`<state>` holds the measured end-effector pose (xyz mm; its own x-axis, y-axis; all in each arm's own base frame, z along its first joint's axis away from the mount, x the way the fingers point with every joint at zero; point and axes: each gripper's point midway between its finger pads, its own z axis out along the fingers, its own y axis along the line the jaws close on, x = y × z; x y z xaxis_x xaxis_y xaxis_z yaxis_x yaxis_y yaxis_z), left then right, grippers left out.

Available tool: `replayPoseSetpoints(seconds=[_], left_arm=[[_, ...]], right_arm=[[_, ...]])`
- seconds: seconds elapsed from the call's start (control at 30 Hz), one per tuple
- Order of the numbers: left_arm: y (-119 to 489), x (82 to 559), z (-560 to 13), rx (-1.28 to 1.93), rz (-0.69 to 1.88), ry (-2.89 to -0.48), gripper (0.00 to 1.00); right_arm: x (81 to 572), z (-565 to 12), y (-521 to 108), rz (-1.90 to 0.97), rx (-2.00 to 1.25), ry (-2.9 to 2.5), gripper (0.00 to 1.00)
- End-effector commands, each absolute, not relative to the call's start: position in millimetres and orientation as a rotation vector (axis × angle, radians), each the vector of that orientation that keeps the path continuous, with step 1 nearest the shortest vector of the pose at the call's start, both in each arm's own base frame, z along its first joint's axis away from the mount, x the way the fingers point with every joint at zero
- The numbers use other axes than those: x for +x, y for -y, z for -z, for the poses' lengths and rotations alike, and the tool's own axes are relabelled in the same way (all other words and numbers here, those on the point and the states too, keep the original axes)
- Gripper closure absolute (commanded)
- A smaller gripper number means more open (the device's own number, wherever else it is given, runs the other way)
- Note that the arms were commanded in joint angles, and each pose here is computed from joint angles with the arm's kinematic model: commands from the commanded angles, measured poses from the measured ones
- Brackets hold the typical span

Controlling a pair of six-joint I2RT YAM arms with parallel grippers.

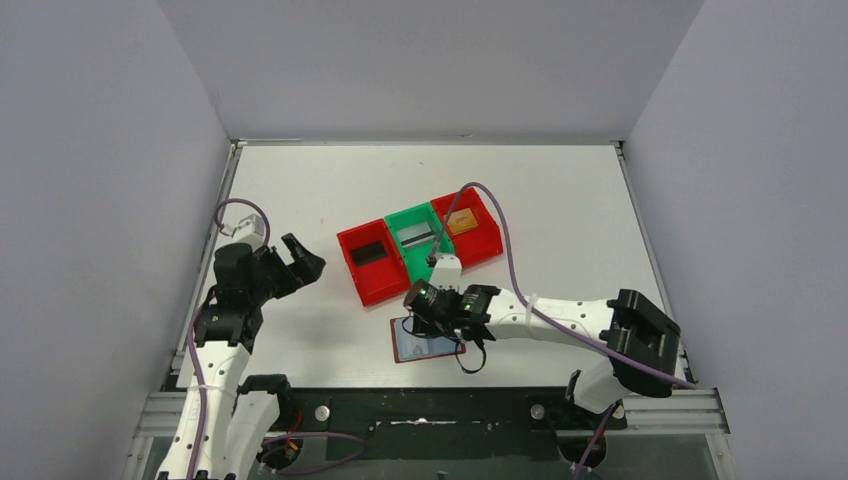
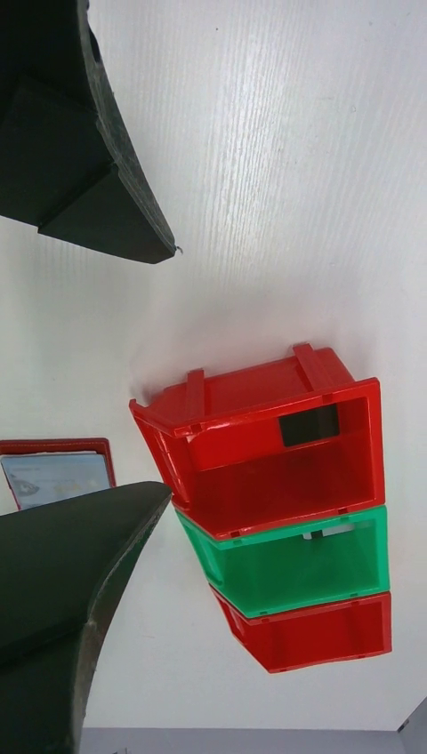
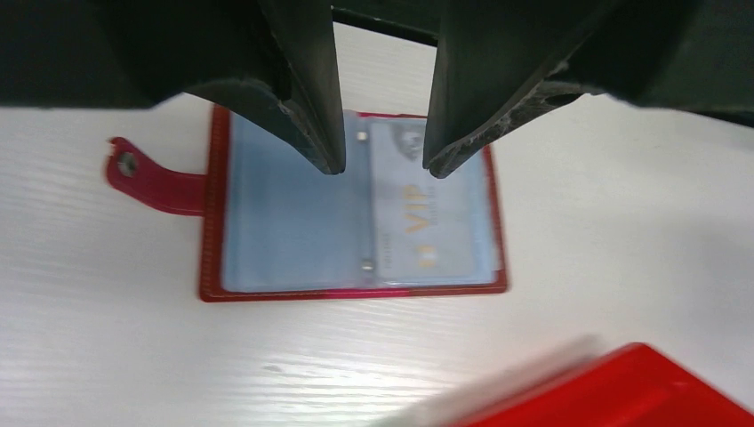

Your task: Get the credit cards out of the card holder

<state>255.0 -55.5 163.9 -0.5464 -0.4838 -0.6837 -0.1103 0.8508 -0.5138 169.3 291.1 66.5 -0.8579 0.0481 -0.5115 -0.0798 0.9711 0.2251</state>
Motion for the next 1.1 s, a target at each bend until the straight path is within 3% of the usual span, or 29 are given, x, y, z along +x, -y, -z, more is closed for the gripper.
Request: replayPoseSetpoints(seconds=[0.0, 0.2, 0.53, 0.7, 1.07], left_arm=[[52.6, 264.5, -180.7, -0.395, 0.522, -2.041, 0.03], [53.2, 264.5, -180.3, -0.394, 0.526, -2.044, 0.02], [51.5, 264.4, -179.5, -0.400, 0.519, -2.043, 0.03], [51.7, 264.6, -178.2, -0.402, 0.521, -2.049, 0.03], [52.4, 265.1, -177.5, -0.401, 0.525, -2.053, 0.03]], right_arm=[[176.9, -75.0, -325.6, -0.352, -0.041, -2.519, 0.60], [167.5, -54.2, -347.0, -0.342, -0.169, -2.560, 0.48], [157.9, -15.6, -324.0, -0.053, -0.214, -2.637, 0.45], [155.8, -2.1, -312.6, 0.052, -0.210, -2.650, 0.58], [163.1, -16.1, -323.8, -0.018, -0.216, -2.605, 0.91]])
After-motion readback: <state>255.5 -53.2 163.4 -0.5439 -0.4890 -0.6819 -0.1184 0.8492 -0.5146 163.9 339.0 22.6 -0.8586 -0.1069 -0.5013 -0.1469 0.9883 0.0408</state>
